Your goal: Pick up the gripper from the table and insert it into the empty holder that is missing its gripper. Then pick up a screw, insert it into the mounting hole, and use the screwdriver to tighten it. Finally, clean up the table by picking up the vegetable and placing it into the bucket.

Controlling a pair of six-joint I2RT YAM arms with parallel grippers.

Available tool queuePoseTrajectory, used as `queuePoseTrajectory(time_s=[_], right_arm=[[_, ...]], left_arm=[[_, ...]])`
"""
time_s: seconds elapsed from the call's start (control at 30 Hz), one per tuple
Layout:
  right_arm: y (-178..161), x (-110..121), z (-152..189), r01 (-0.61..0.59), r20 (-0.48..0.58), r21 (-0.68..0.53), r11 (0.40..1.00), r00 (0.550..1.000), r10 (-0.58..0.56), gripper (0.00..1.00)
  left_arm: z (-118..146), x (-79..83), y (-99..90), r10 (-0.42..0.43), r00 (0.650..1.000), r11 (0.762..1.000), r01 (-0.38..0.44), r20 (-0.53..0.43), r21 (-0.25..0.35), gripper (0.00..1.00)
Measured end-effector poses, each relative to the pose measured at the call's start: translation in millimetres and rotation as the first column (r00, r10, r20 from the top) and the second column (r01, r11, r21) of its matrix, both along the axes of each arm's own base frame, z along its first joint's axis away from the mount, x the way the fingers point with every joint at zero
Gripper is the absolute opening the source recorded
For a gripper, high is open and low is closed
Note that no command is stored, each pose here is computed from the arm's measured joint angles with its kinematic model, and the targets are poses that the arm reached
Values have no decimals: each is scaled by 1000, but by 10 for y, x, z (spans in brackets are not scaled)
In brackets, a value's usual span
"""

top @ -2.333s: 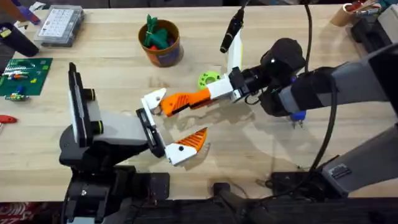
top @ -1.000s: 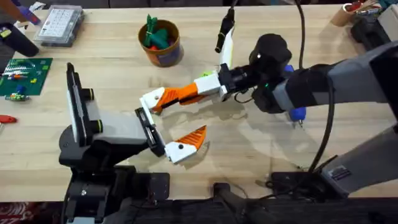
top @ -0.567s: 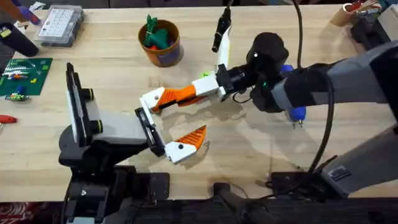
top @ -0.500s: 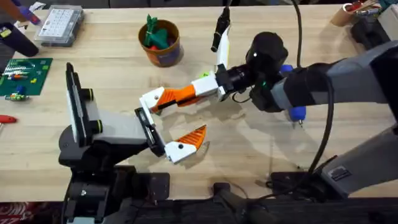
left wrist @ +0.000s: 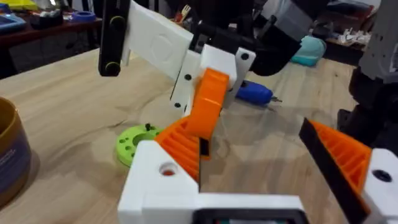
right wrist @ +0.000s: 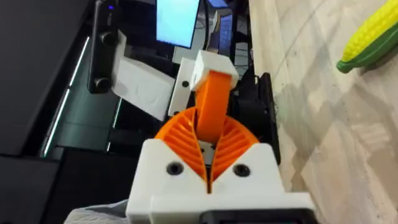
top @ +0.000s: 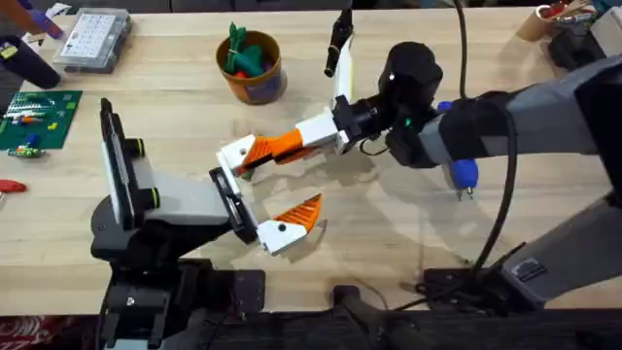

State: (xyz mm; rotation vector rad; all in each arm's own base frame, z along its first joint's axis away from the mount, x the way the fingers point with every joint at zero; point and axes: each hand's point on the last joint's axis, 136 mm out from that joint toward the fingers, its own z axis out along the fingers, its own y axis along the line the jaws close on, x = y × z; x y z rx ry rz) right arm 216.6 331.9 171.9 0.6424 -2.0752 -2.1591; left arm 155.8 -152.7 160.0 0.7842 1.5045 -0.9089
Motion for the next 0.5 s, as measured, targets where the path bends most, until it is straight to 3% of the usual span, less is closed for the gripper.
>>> queuePoseTrajectory(time_s=[0.5], right_arm=[[6,-3,8,-12,16,4,1000,1000,12,12]], left_arm=[[0,-2,-1,-1,1000,1000,1,0,0,984]])
